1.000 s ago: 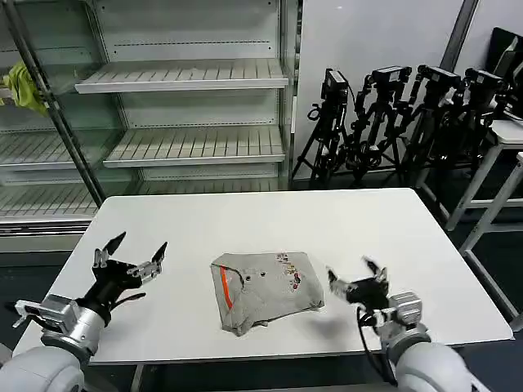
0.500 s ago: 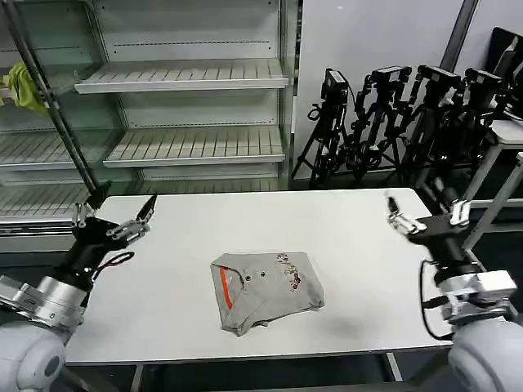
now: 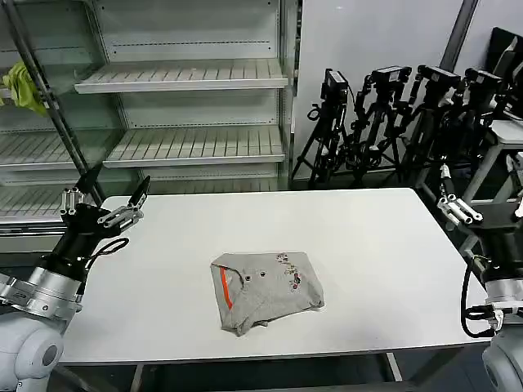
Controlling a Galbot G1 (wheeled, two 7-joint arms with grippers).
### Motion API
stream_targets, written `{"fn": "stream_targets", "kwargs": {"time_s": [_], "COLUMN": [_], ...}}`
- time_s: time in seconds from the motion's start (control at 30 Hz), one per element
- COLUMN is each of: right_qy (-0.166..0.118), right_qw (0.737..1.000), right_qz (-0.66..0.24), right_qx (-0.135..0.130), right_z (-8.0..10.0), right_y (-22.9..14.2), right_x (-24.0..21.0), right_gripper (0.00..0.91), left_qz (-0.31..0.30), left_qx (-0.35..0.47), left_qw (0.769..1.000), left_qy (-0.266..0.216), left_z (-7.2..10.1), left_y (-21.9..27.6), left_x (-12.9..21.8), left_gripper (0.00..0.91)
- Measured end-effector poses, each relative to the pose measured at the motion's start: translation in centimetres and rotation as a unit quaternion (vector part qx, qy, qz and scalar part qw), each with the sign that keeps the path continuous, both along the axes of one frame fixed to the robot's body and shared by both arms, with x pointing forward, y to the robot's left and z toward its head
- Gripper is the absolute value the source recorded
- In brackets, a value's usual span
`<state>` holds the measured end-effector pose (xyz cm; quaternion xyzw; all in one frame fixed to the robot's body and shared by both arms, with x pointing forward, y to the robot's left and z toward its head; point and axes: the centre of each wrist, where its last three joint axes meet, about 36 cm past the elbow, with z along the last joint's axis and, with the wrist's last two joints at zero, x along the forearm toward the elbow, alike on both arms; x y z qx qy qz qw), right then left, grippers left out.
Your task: Fold and organize the clothes.
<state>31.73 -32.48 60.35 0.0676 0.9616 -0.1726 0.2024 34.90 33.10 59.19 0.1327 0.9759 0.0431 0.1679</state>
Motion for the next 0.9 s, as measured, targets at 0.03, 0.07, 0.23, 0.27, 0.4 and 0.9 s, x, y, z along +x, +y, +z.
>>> {"fn": "stream_targets", "kwargs": {"time_s": [0.03, 0.07, 0.23, 0.27, 0.4, 0.9], "right_qy": [-0.001, -0.001, -0.005, -0.005, -0.006, -0.002], "right_qw": [1.0, 1.0, 1.0, 1.0, 1.0, 1.0], "right_qz": [-0.002, -0.003, -0.011, -0.012, -0.015, 0.013], "right_qx": [-0.001, -0.002, -0.003, -0.003, -0.006, -0.017], "right_z": [-0.1, -0.1, -0.4, -0.5, -0.7, -1.4], "right_y": [-0.1, -0.2, -0.6, -0.7, -1.1, -1.9], "right_x": [0.0, -0.1, 0.1, 0.2, 0.4, 1.1], "right_gripper": [0.907, 0.907, 0.907, 0.907, 0.907, 0.907], "left_qz": [0.0, 0.0, 0.004, 0.005, 0.009, 0.014], "left_qx": [0.001, 0.001, -0.003, -0.004, -0.008, -0.019], "left_qw": [1.0, 1.0, 1.0, 1.0, 1.0, 1.0], "left_qy": [-0.001, -0.001, -0.004, -0.003, -0.002, 0.003], "left_z": [0.0, 0.0, 0.0, -0.1, -0.2, -0.7], "left_y": [0.0, 0.0, 0.1, 0.1, 0.1, -0.2], "left_x": [0.0, 0.1, 0.3, 0.3, 0.4, 0.4], "left_gripper": [0.907, 0.907, 0.907, 0.907, 0.907, 0.907]}}
